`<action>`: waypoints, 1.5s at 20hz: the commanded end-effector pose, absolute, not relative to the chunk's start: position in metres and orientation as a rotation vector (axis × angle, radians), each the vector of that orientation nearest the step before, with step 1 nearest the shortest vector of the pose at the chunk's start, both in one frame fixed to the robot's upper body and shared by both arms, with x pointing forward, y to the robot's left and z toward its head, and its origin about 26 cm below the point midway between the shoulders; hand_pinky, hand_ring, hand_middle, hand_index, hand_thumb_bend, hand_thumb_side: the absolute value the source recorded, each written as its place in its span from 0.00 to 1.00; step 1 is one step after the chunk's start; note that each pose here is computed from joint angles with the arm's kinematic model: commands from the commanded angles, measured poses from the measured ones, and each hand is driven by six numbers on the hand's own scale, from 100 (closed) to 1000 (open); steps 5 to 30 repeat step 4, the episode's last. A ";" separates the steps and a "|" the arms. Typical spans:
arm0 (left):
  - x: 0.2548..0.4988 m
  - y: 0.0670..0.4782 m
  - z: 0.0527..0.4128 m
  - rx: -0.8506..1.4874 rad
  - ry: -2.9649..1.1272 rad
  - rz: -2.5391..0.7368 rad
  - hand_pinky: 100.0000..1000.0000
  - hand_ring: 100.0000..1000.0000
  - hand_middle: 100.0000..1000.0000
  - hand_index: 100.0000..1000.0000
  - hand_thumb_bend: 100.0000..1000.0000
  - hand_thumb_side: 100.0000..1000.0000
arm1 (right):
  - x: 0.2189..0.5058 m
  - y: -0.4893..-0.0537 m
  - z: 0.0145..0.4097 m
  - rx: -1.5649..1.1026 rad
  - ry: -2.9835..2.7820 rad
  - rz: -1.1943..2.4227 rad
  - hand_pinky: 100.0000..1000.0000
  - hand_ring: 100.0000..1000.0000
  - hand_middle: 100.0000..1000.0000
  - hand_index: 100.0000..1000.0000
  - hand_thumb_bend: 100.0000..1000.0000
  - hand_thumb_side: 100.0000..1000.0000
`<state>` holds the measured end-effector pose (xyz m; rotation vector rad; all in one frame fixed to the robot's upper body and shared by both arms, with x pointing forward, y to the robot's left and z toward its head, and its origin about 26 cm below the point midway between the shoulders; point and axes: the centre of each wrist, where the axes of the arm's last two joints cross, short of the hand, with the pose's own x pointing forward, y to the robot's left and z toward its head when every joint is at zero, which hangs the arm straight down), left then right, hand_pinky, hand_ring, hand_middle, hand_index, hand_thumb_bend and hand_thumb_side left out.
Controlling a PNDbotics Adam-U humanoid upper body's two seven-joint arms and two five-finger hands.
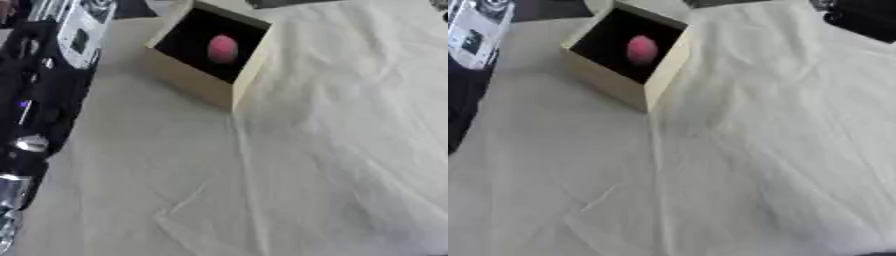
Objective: Pick up objects on the table and place them in the box.
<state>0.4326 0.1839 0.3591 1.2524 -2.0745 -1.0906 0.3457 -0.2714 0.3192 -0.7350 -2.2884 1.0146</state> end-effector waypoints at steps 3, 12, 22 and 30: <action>0.405 0.215 0.373 1.270 -2.266 -0.881 0.66 0.72 0.79 0.89 0.01 0.56 | 0.337 -0.274 0.328 -0.769 -2.341 0.983 0.86 0.67 0.47 0.75 0.00 0.65; 0.402 0.219 0.369 1.260 -2.288 -0.846 0.66 0.72 0.79 0.89 0.01 0.59 | 0.337 -0.273 0.328 -0.766 -2.355 0.969 0.86 0.67 0.47 0.74 0.00 0.65; 0.402 0.219 0.369 1.260 -2.288 -0.846 0.66 0.72 0.79 0.89 0.01 0.59 | 0.337 -0.273 0.328 -0.766 -2.355 0.969 0.86 0.67 0.47 0.74 0.00 0.65; 0.402 0.219 0.369 1.260 -2.288 -0.846 0.66 0.72 0.79 0.89 0.01 0.59 | 0.337 -0.273 0.328 -0.766 -2.355 0.969 0.86 0.67 0.47 0.74 0.00 0.65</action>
